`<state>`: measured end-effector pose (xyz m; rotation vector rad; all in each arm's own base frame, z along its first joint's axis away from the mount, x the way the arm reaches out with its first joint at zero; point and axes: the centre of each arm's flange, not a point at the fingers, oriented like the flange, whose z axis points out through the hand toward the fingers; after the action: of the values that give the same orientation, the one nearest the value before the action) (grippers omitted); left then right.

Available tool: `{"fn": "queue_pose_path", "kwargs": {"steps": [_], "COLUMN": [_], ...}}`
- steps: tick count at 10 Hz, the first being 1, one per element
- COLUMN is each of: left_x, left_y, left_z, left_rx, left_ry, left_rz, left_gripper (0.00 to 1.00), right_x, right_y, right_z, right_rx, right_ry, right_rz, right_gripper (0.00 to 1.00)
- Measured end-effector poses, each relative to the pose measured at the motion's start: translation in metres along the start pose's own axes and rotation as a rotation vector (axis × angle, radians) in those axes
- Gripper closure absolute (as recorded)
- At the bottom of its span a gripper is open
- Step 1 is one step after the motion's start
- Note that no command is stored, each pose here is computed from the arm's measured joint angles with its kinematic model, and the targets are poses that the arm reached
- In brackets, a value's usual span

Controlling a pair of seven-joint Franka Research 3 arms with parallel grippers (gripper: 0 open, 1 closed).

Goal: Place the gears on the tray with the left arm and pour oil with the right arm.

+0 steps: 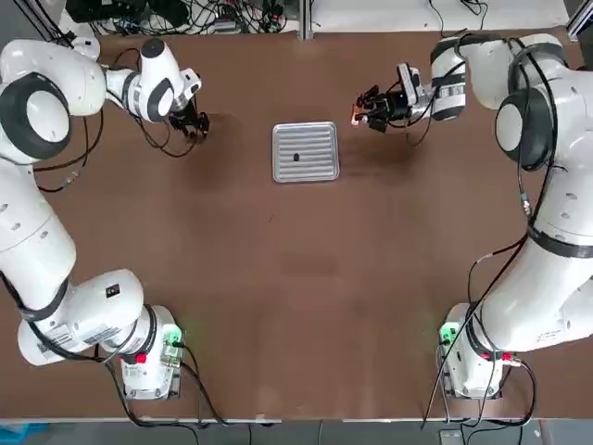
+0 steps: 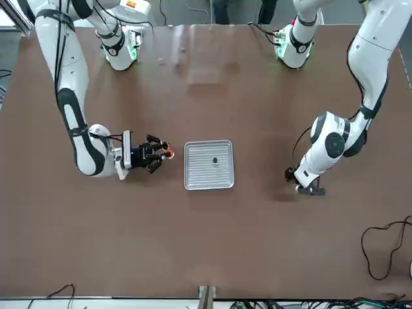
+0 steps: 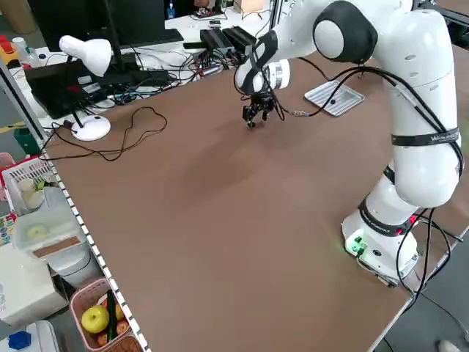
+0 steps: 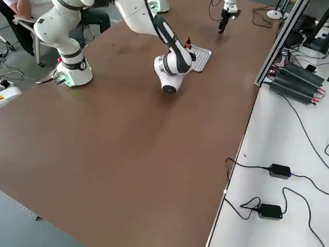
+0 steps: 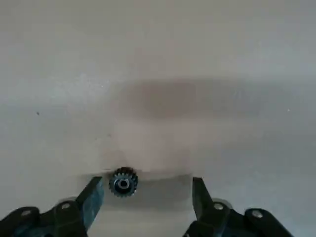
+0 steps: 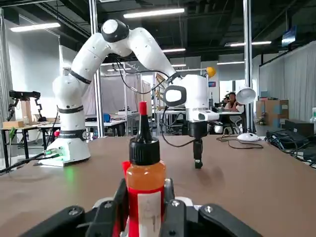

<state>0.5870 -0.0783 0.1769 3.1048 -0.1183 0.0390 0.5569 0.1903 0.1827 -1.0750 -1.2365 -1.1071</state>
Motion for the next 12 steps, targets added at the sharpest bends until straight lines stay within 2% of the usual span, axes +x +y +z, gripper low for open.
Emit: {"fn": "queue_pose_path", "kwargs": {"steps": [4,8,10,11,12], "left_x": [-0.001,-0.001,-0.001,0.000,0.000], "left_y": [-0.033,-0.024,-0.020,-0.018,-0.016], "left_z": [0.000,-0.001,-0.001,-0.002,-0.002], "left_rx": [0.050,0.044,0.042,0.039,0.037], "left_ry": [0.014,0.018,0.020,0.024,0.026], "left_rz": [0.022,0.020,0.016,0.017,0.019], "left_gripper": [0.30,0.34,0.45,0.63,0.73], "right_x": [0.000,0.000,0.000,0.000,0.000], "right_y": [0.000,0.001,0.001,0.002,0.002], "right_z": [-0.002,-0.002,-0.004,-0.006,-0.007], "right_rx": [-0.004,-0.006,-0.011,-0.014,-0.016], "right_ry": [-0.003,-0.005,-0.006,-0.006,-0.005], "right_rz": [0.000,0.000,-0.001,-0.001,-0.002], "right_gripper": [0.69,0.69,0.69,0.69,0.69]}}
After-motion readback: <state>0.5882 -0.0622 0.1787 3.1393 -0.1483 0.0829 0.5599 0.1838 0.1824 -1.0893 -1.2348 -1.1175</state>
